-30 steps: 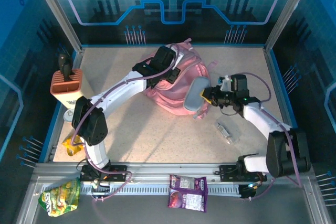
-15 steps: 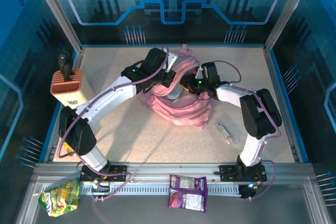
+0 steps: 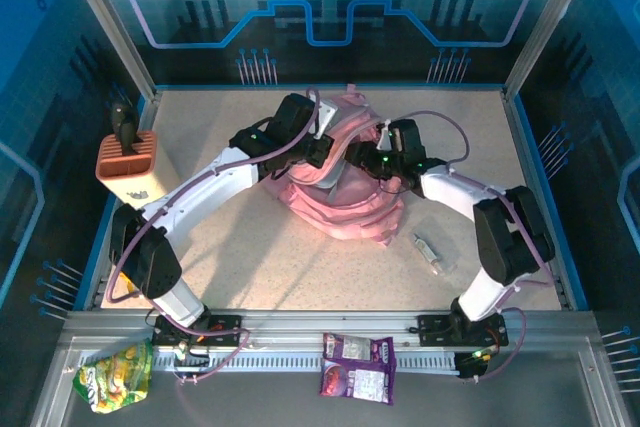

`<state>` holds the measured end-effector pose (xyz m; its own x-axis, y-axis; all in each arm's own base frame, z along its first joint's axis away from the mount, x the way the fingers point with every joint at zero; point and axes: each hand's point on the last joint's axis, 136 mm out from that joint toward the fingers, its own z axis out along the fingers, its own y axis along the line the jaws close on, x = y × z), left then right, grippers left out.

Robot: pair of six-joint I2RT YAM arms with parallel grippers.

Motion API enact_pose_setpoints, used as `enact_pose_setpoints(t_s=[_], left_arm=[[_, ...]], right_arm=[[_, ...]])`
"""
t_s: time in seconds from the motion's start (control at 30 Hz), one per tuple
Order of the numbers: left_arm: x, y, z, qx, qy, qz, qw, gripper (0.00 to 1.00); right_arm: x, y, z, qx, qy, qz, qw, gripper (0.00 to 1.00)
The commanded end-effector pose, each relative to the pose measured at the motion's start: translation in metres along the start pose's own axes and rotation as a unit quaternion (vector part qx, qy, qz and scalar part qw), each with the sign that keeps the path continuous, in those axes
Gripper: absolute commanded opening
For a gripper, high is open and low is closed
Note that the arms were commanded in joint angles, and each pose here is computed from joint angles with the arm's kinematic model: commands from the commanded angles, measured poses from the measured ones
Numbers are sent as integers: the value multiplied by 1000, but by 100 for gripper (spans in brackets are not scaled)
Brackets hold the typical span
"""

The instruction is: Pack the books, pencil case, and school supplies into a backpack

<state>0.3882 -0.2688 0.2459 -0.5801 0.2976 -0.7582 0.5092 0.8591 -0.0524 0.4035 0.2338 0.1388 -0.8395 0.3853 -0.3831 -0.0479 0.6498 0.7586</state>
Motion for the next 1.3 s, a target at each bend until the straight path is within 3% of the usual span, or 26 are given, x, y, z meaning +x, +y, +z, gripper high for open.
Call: enact_pose_setpoints(t_s=[0.0,0.17,0.37,0.57,0.73,0.9,1.03,1.27], left_arm=[[-40,-11,-30,24,-82,-10,996,0],[-36,-12,-27,28,-78,-19,996,0],[-30,-11,-21,26,-74,-31,996,0],[-17,-10,-14,24,-57,-40,997,0],[0,-12,-5,35,-34,-66,997,1],[31,-19,10,58,-1,-136,989,28],[51,-24,5,81,-8,-204,976,50],[110,22,-15,2,4,-321,947,65]], right_arm=[[5,-15,5,17,1,-2,1000,37],[5,-6,30,-10,6,-1,1000,22],[3,10,48,-33,15,-19,999,21],[8,4,13,-15,6,-48,999,25],[26,-11,-43,16,-4,-74,997,34],[36,-10,-86,43,3,-114,993,44],[45,-6,-107,49,15,-127,991,50],[87,3,-107,36,82,-135,987,58]])
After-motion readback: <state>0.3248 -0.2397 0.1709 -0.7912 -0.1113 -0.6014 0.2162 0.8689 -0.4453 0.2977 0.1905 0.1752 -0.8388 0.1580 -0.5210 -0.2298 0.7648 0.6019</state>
